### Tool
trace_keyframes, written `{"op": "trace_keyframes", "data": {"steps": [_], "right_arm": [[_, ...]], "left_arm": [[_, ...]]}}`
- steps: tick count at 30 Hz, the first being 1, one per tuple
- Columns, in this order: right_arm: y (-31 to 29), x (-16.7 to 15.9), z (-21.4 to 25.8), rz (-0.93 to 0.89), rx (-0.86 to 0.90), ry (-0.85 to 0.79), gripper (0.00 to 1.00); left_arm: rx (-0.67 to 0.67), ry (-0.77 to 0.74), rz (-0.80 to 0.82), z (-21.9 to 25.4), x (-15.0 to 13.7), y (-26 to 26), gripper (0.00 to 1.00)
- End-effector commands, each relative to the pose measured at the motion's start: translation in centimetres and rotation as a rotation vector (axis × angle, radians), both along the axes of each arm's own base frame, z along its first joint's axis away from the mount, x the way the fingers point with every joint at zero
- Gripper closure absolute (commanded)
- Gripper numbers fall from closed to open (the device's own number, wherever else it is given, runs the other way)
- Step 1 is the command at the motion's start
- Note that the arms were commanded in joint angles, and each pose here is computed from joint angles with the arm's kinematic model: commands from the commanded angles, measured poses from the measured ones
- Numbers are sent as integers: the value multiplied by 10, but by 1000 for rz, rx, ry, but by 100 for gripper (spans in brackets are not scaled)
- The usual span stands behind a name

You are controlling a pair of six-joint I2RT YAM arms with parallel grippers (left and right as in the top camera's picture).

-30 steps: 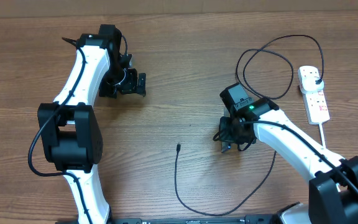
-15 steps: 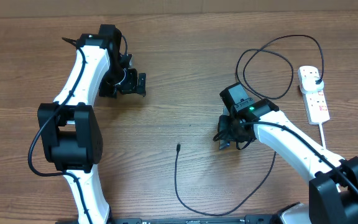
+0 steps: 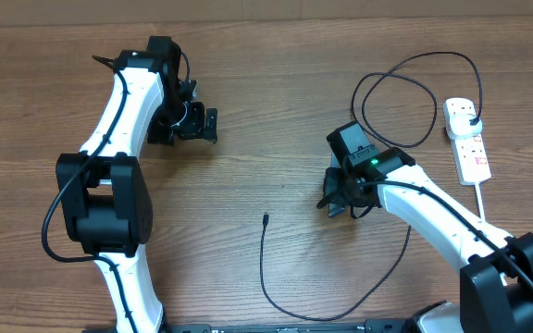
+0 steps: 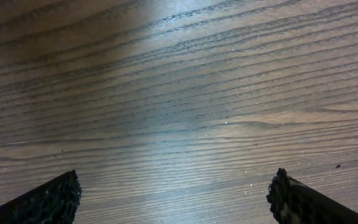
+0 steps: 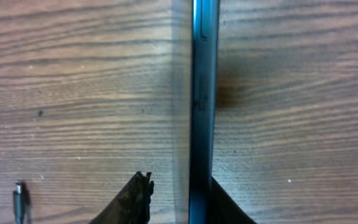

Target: Plug charger to phone and switch on socket

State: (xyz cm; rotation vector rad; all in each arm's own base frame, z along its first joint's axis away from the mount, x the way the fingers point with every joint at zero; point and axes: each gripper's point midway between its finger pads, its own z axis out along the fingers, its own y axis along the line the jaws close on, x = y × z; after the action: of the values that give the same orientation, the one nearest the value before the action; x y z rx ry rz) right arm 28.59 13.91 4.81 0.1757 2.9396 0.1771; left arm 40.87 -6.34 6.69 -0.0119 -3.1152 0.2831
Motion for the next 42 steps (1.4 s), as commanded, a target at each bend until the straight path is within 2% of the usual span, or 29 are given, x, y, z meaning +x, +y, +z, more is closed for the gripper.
{"op": "trace_keyframes", "data": {"steps": [1, 4, 8, 13, 15, 42], "right_arm": [[-1, 4, 4, -4, -1, -31, 73], [-1, 5, 4, -4, 1, -35, 77], [0, 6, 5, -4, 3, -38, 77], [0, 7, 5, -4, 6, -44, 76], [0, 7, 5, -3, 6, -44, 71], [3, 12, 7, -4, 16, -66, 72]], "left_arm": [[4, -31, -4, 8, 6, 0, 1], [4, -31, -4, 8, 6, 0, 0], [4, -31, -4, 8, 6, 0, 0], [4, -31, -4, 8, 6, 0, 0], [4, -31, -4, 8, 6, 0, 0], [4, -31, -4, 8, 6, 0, 1]]}}
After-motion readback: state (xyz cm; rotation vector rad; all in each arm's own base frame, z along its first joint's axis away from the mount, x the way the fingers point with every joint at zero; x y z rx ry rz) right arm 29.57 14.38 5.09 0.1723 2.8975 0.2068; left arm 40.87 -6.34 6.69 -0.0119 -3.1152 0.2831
